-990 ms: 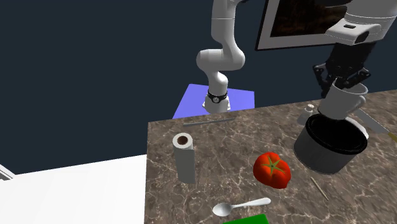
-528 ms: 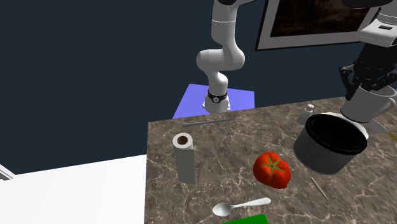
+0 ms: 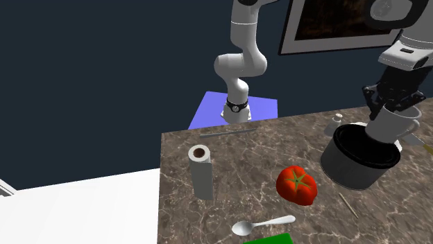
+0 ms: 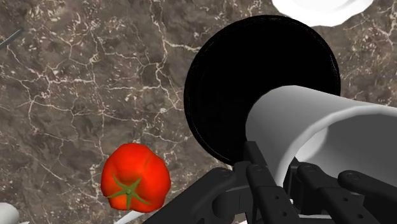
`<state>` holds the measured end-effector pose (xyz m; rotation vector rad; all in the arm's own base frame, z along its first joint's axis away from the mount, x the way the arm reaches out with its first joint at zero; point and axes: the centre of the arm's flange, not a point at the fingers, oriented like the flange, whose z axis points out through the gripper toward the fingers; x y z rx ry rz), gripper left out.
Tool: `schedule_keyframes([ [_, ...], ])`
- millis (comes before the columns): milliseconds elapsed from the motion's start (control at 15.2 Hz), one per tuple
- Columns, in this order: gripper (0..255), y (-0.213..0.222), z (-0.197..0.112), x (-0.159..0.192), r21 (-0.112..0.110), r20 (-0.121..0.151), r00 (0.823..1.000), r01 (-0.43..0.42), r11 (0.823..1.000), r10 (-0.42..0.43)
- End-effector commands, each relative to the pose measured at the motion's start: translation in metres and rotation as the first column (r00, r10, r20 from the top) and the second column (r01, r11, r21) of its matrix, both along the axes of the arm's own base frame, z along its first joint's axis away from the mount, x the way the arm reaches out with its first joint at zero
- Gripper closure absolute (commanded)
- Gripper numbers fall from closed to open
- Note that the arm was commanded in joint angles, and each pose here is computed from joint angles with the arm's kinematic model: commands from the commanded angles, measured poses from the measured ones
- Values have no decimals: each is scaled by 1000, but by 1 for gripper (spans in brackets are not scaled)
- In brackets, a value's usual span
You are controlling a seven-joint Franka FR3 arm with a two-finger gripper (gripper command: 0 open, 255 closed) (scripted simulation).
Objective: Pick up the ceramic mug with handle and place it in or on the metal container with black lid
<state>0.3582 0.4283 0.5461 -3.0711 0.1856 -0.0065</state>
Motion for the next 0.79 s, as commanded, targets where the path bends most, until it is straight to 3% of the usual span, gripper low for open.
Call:
schedule_keyframes([
  [0, 255, 1, -11, -1, 1, 1, 1000, 0, 1000, 0],
  [396, 255, 1, -46, -1, 1, 1, 1000, 0, 1000, 0],
  [726, 255, 1, -46, -1, 1, 1, 1000, 0, 1000, 0],
])
